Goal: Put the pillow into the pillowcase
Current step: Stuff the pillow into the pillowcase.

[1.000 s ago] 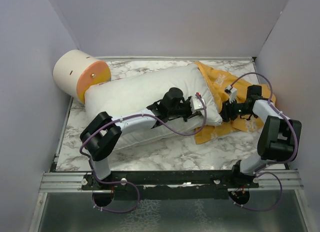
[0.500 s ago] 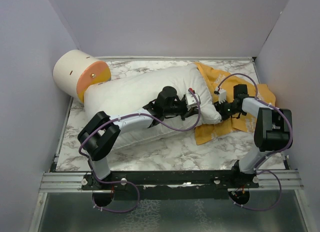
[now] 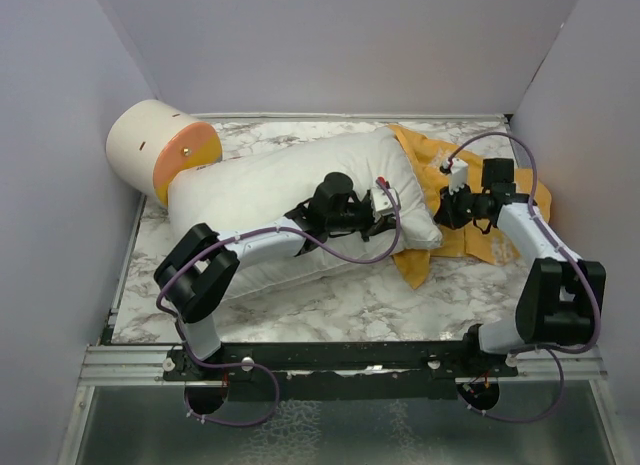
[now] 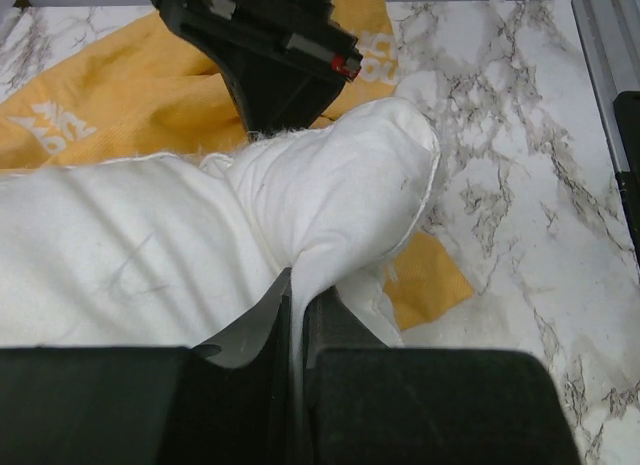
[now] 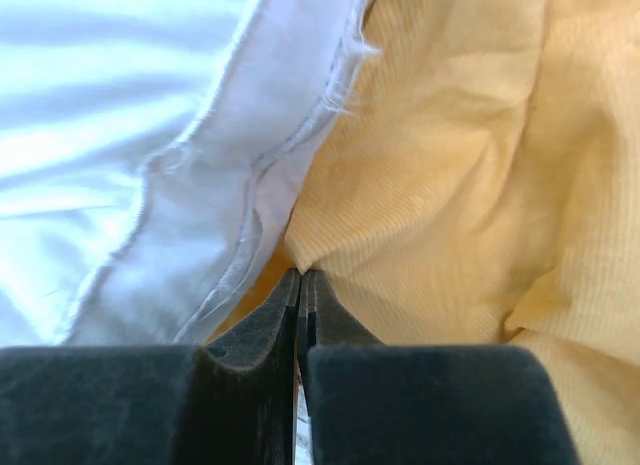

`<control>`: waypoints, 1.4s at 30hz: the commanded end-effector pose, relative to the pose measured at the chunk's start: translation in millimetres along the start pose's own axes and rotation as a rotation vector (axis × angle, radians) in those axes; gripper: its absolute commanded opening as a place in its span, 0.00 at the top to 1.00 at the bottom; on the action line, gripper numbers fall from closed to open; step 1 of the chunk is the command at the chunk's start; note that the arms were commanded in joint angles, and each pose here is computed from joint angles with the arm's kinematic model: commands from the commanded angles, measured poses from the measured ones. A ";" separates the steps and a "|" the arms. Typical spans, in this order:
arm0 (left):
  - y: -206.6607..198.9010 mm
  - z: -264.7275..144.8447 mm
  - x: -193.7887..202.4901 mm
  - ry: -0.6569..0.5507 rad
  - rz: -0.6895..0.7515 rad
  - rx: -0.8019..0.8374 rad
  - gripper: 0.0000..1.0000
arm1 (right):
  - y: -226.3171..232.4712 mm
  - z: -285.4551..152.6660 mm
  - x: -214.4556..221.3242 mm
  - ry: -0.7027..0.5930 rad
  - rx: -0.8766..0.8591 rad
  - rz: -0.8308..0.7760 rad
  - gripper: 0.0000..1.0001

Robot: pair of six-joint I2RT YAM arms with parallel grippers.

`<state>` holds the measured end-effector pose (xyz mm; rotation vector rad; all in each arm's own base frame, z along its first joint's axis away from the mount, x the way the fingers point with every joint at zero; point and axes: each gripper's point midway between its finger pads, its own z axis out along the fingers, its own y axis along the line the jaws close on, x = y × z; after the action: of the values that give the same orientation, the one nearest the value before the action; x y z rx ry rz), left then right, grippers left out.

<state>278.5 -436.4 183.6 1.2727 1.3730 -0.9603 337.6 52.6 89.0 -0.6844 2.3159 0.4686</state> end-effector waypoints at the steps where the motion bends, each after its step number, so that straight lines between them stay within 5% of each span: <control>1: 15.9 -24.3 -23.2 -0.023 0.050 -0.043 1.00 | 11.4 -23.0 -28.7 -0.097 -0.032 -0.025 0.99; 11: 48.6 -27.0 -38.1 0.012 0.191 -0.168 1.00 | 80.7 -76.2 -62.5 -0.304 -0.260 -0.168 0.99; 24: 110.0 -34.2 -50.1 0.058 0.242 -0.505 1.00 | 118.8 -90.3 -35.6 -0.276 -0.406 -0.215 0.99; 32: 99.4 -20.0 -36.5 -0.086 -0.048 -0.543 1.00 | 137.8 -107.0 -57.3 -0.359 -0.520 -0.226 0.99; 42: 90.8 9.6 -6.7 -0.089 -0.256 -0.650 1.00 | 149.0 -115.1 -66.9 -0.389 -0.611 -0.184 0.99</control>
<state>341.4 -437.9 198.3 0.8367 1.5503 -0.6738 255.5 119.5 212.2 -1.0219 1.8082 0.9348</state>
